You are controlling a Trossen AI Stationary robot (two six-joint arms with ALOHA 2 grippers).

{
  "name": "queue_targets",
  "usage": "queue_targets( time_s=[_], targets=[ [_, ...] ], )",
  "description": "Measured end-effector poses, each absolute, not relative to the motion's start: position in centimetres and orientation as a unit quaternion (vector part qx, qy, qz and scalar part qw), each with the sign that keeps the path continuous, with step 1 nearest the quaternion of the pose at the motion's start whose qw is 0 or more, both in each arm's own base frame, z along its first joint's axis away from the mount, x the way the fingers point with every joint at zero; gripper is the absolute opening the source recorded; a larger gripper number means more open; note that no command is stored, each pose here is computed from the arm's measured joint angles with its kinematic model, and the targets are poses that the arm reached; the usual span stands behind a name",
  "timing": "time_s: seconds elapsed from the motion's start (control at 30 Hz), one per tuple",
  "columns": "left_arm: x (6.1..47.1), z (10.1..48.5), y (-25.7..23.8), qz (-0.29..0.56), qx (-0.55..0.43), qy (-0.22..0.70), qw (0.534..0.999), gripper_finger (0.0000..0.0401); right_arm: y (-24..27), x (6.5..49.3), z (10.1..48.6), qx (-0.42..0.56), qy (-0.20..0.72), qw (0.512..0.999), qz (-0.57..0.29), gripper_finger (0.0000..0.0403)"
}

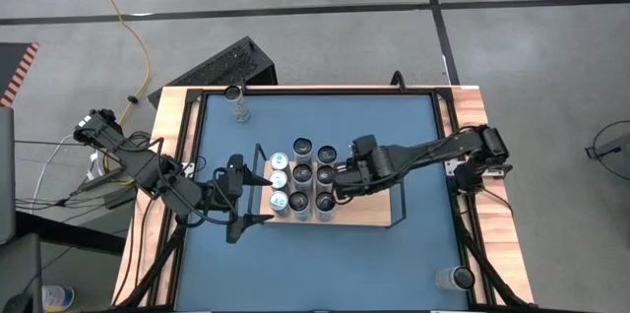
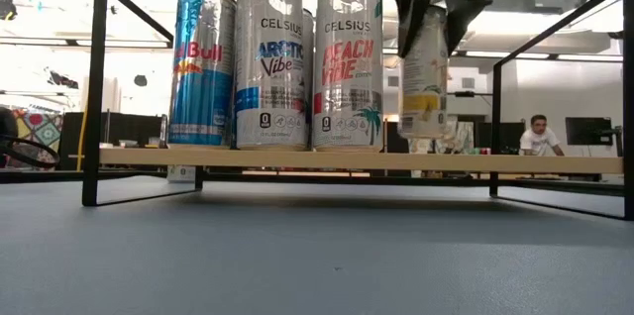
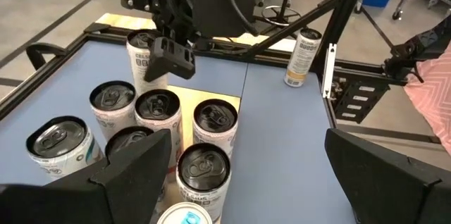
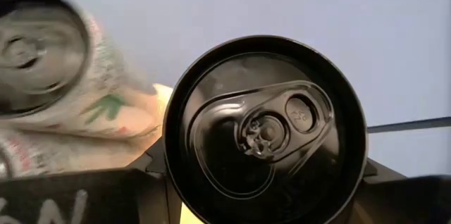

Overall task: Place canned beverage on shelf
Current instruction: Put the top right yellow soda can on the shelf

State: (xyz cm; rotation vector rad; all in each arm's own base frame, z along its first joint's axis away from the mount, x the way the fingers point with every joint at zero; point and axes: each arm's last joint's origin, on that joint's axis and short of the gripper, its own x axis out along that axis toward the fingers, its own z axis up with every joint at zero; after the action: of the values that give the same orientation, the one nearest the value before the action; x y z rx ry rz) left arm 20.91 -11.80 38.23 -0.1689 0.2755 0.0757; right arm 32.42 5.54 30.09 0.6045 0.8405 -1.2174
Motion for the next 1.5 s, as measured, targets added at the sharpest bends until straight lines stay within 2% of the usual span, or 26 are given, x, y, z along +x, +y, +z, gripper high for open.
queue_targets(
  time_s=[1.07, 1.5],
  targets=[
    [20.9, 38.1, -11.8, 0.039, -0.079, 0.144, 0.986, 0.0361, 5.8, 32.8, 27.5, 0.283, 0.409, 0.688, -0.528, 0.0243],
    [20.8, 38.0, -11.8, 0.040, -0.076, 0.148, 0.985, 0.0361, 6.0, 33.3, 27.7, 0.278, 0.411, 0.714, -0.493, 0.0323]
  ],
)
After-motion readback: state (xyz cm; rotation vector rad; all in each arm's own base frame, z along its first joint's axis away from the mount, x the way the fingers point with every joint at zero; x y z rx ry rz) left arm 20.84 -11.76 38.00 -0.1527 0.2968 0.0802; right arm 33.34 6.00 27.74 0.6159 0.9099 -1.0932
